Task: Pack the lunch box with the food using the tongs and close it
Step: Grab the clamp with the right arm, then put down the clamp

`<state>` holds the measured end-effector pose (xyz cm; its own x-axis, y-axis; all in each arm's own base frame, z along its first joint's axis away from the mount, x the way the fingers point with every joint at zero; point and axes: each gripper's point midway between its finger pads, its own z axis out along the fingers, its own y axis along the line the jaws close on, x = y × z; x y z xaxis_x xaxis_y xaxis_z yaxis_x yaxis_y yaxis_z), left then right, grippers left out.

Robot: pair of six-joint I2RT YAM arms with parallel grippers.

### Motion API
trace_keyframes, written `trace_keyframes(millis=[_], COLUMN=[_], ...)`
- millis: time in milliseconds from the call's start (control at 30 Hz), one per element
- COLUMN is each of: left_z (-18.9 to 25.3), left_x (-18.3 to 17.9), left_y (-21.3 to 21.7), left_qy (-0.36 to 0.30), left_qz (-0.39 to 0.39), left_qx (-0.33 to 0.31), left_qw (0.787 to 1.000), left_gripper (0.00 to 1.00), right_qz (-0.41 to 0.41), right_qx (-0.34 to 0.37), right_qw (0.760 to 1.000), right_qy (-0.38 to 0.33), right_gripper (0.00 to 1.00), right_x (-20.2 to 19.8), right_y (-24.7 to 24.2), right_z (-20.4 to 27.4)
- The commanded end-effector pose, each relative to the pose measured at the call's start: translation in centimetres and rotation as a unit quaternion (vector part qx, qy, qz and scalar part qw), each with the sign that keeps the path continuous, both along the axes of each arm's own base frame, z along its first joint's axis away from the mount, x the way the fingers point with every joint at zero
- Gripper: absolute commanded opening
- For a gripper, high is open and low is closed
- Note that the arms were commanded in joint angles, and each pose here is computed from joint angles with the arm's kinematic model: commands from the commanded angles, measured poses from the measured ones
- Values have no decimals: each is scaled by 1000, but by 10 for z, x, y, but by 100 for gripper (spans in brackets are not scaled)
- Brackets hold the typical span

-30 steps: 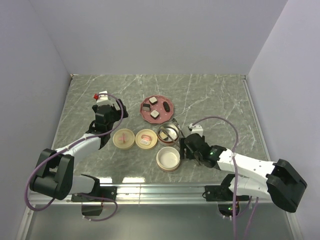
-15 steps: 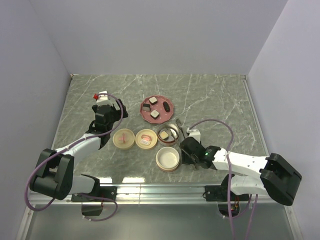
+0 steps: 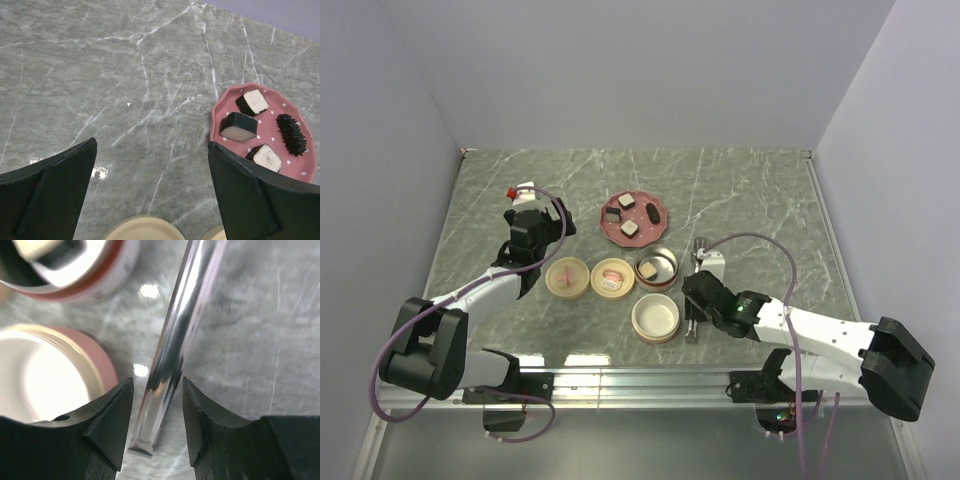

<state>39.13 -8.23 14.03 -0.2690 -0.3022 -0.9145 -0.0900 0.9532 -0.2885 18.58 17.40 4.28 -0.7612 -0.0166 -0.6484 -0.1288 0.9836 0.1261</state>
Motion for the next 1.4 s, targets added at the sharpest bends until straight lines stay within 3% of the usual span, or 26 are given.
trace_keyframes(millis=[0,433,467,600,733,867,1167,1367], left_z=[29,28,28,30,28,27,27,23], left_x=[9,9,9,8,9,10,10,12], left_y=[-5,-6,-6,-6,-5,-7,-4,-2], left_qy=[-40,-39,-39,-42,-40,-39,-41,-35], left_qz=[-5,-8,-8,-8,-8,-10,-6,-2], left_qx=[-22,-23,-23,-25,-24,-24,-24,-22], left_qw=[999,999,999,999,999,999,999,999], left_gripper=[100,99,100,99,100,99,99,99], right_qz=[-13,-37,-36,-38,-48,-69,-104,-91], right_qx=[15,-16,-18,-31,-43,-54,-66,14], right_qw=[999,999,999,998,997,996,992,993], right_qy=[-42,18,21,34,31,7,-29,-76], right_gripper=[52,51,49,13,5,4,4,4], right_x=[18,4,4,3,6,17,81,122], right_y=[9,3,3,4,1,-4,-21,-8], right_z=[28,-16,-18,-24,-24,-11,8,34])
